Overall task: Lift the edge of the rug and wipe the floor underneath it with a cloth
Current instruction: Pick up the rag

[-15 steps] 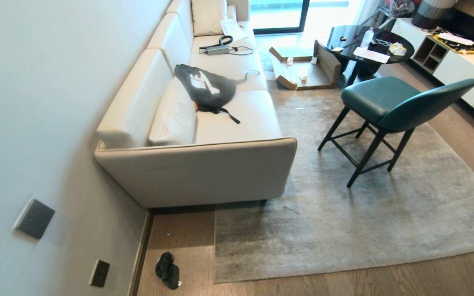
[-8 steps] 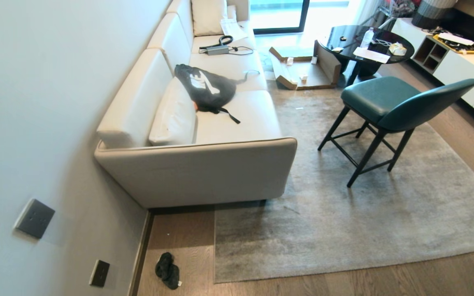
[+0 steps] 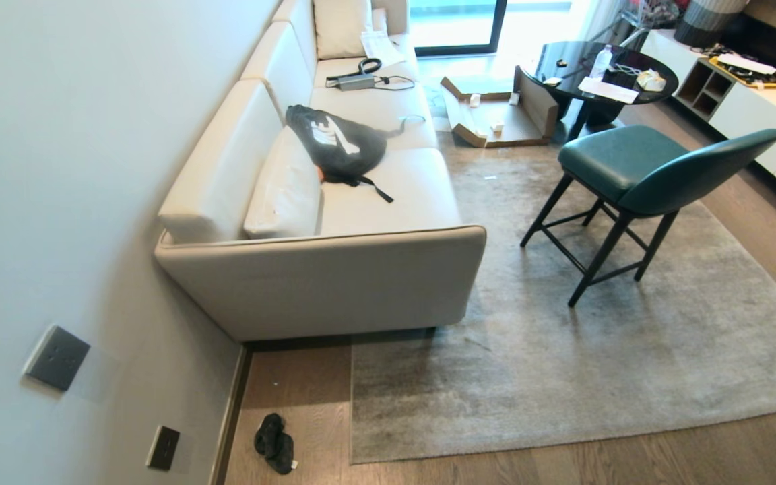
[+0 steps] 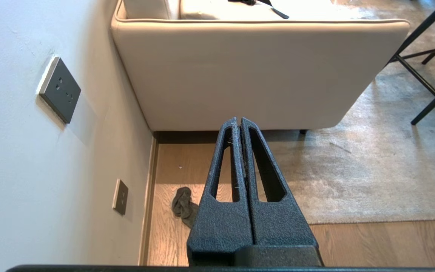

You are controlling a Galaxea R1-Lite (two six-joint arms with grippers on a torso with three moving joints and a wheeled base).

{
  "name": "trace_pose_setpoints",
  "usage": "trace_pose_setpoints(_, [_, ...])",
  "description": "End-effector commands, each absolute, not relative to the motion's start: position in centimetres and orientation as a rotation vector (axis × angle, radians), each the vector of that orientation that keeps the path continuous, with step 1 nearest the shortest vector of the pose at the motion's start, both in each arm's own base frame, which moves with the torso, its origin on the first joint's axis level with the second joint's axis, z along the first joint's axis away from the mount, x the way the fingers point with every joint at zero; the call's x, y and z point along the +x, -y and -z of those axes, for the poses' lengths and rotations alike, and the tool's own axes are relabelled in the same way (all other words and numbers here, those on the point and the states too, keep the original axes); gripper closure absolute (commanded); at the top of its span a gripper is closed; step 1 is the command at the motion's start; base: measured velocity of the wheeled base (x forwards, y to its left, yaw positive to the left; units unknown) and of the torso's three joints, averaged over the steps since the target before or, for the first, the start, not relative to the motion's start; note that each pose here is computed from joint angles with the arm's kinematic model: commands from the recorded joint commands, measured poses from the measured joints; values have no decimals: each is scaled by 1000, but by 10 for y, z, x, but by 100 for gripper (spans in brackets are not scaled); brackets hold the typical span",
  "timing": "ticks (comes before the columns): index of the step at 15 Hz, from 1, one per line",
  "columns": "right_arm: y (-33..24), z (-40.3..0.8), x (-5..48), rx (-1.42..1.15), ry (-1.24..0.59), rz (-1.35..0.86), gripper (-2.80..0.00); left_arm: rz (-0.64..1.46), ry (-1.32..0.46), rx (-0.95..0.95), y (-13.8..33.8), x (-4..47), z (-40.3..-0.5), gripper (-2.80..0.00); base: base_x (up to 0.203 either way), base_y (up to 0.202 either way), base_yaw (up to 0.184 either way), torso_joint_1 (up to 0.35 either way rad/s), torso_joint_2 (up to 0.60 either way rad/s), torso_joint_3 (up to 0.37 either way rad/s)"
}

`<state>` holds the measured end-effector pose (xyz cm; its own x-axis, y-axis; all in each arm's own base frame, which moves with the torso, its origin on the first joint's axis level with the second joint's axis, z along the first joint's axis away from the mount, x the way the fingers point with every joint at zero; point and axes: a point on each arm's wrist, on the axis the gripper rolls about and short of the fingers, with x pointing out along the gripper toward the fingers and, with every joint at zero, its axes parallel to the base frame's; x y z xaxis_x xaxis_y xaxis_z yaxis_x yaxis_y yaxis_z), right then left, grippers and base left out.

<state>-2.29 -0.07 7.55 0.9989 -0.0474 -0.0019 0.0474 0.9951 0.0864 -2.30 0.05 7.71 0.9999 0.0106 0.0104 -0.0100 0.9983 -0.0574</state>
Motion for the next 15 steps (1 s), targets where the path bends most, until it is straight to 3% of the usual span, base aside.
trace_pose_setpoints(1, [1, -76, -23, 86, 1, 48, 0, -10, 11, -58, 0, -23, -77, 0, 0, 0, 0, 0, 0, 0])
trace_pose_setpoints(15, [1, -75, -23, 82, -1, 52, 0, -10, 11, -58, 0, -23, -77, 0, 0, 0, 0, 0, 0, 0])
